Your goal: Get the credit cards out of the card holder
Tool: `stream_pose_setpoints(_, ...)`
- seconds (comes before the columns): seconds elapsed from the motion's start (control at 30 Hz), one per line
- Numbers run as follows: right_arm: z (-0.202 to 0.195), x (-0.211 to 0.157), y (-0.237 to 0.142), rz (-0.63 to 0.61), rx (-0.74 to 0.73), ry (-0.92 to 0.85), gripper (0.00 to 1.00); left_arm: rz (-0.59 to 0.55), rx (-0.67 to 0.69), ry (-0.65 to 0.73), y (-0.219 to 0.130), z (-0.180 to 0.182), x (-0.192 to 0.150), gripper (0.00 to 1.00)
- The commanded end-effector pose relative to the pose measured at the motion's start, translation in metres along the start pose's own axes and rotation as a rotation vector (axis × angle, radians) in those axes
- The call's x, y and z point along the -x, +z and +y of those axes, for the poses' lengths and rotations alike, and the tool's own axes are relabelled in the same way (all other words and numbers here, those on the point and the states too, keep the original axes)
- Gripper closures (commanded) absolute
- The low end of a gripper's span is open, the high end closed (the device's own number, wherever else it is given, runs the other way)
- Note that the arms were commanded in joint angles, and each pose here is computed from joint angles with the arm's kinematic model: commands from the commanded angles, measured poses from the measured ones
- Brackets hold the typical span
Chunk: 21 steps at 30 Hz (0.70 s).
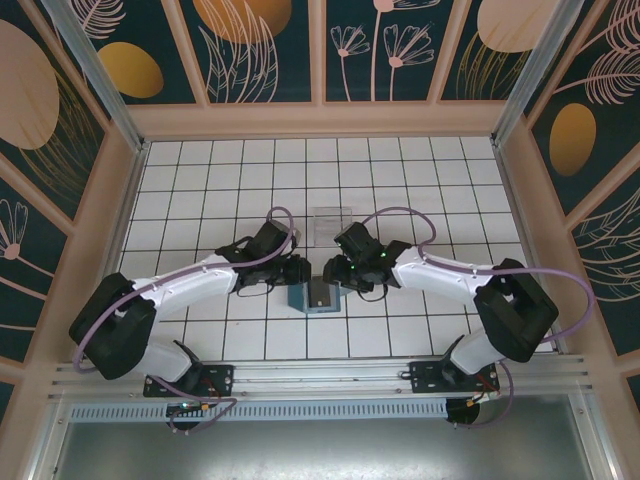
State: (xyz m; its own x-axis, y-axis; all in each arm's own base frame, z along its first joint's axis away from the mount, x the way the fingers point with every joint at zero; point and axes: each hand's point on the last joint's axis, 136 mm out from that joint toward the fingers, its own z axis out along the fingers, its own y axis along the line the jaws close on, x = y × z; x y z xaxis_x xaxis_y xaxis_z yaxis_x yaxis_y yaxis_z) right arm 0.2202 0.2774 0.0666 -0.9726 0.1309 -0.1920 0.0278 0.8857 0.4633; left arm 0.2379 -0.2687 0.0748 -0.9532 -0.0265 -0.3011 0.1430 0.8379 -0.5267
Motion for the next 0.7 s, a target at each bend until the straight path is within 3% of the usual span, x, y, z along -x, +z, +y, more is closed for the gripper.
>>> stream_pose_setpoints(0.0, 0.021, 0.007, -0.009, -0.009, 0.066, -0.026, 0.46, 0.002, -0.02, -0.023, 0.005, 0.002, -0.005, 0.74)
stream_pose_setpoints(0.67, -0.004, -0.009, 0.034, 0.108, -0.052, -0.069, 0.51, -0.008, -0.054, -0.12, 0.02, 0.027, -0.03, 0.77)
